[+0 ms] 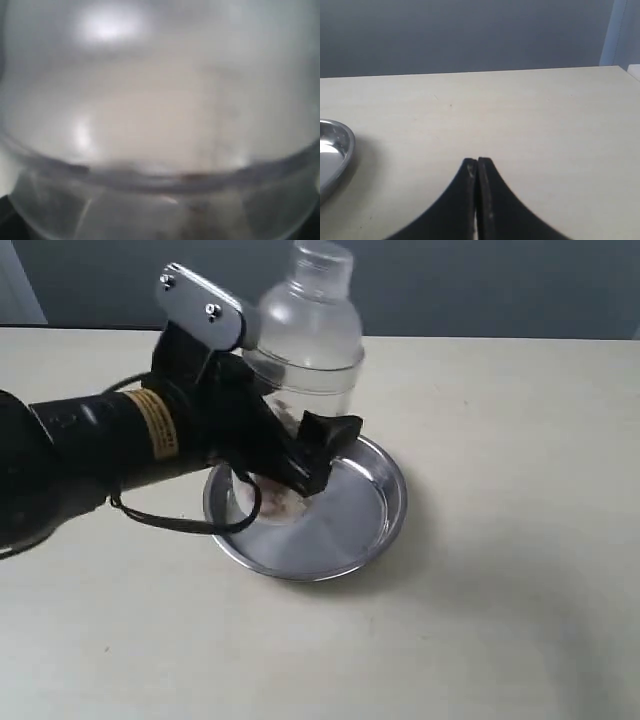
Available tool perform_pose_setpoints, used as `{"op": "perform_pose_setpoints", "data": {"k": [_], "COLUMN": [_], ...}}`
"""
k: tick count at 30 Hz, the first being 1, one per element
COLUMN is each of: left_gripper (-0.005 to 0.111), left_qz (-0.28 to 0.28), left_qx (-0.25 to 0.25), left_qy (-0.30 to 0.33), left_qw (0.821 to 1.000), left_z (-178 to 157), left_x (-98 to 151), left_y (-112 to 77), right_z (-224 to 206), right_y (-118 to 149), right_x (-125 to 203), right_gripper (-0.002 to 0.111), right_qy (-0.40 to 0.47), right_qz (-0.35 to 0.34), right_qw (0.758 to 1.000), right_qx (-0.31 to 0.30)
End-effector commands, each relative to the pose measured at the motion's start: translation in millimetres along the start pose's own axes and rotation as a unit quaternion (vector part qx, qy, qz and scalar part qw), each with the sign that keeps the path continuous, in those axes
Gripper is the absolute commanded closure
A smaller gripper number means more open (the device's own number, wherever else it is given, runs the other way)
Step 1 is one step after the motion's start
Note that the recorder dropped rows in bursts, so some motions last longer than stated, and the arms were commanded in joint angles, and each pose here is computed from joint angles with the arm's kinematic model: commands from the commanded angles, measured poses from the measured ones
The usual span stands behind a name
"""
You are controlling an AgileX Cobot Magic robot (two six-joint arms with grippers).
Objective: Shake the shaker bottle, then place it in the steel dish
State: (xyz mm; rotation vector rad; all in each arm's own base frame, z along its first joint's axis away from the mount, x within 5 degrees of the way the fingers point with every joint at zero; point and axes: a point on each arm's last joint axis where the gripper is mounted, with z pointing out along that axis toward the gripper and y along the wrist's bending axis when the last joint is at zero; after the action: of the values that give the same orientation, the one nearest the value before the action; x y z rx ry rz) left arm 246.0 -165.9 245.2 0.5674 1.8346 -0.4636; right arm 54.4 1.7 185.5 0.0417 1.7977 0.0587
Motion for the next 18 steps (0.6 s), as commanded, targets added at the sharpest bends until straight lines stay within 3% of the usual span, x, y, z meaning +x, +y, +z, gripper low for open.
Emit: {"op": "perform_pose_setpoints", "data": {"k": [1,2,3,4,5,6,7,8,9,10,11,12,13,14,15,16,17,18], "left_gripper": [0.106,0.106,0.106,0.106,0.106,0.106,0.106,0.106,0.106,0.106,0.106,0.106,0.106,0.106,0.106,0.106,0.106,0.106], "left_qz": [-0.194,-0.081,0.034,0.075,0.055,0.010,-0.079,-0.203,-0.142,-0.016,0.094,0.068,-0.123,-0.185,-0.125,-0.076,-0.070,-0.029], "left_qx": [-0.118,-0.054,0.000,0.029,0.016,-0.029,-0.102,-0.162,-0.093,-0.022,0.034,0.014,-0.097,-0.127,-0.096,-0.065,-0.057,-0.034], "left_qy": [-0.037,-0.007,0.013,0.016,0.000,-0.017,-0.045,-0.072,-0.034,0.002,0.019,0.014,-0.011,0.000,0.057,0.057,0.017,-0.066], "left_qw": [0.973,0.995,0.999,0.997,0.998,0.999,0.991,0.963,0.985,1.000,0.995,0.997,0.988,0.975,0.986,0.993,0.996,0.997], "left_z": [6,6,3,0,0,1,2,1,6,5,2,3,7,9,11,13,13,2], "left_x": [-1,-4,-4,-4,-6,-6,-6,-5,-11,-14,-11,-10,-3,3,13,12,0,-44], "left_y": [40.2,16.8,-3.6,-17.8,-13.9,5.0,30.8,50.1,27.7,0.8,-22.5,-12.3,35.0,46.0,34.8,20.8,17.2,8.0], "right_z": [0,0,0,0,0,0,0,0,0,0,0,0,0,0,0,0,0,0], "right_y": [0,0,0,0,0,0,0,0,0,0,0,0,0,0,0,0,0,0], "right_x": [0,0,0,0,0,0,0,0,0,0,0,0,0,0,0,0,0,0], "right_gripper": [0.109,0.109,0.109,0.109,0.109,0.109,0.109,0.109,0.109,0.109,0.109,0.109,0.109,0.109,0.109,0.109,0.109,0.109], "right_qy": [-0.005,-0.005,-0.005,-0.005,-0.005,-0.005,-0.005,-0.005,-0.005,-0.005,-0.005,-0.005,-0.005,-0.005,-0.005,-0.005,-0.005,-0.005], "right_qz": [-0.001,-0.001,-0.001,-0.001,-0.001,-0.001,-0.001,-0.001,-0.002,-0.002,-0.002,-0.002,-0.002,-0.002,-0.002,-0.002,-0.002,-0.002], "right_qw": [1.000,1.000,1.000,1.000,1.000,1.000,1.000,1.000,1.000,1.000,1.000,1.000,1.000,1.000,1.000,1.000,1.000,1.000], "right_qx": [-0.001,-0.001,-0.001,-0.001,-0.001,-0.001,-0.001,-0.001,-0.001,-0.001,-0.001,-0.001,-0.001,-0.001,-0.001,-0.001,-0.001,-0.001]}}
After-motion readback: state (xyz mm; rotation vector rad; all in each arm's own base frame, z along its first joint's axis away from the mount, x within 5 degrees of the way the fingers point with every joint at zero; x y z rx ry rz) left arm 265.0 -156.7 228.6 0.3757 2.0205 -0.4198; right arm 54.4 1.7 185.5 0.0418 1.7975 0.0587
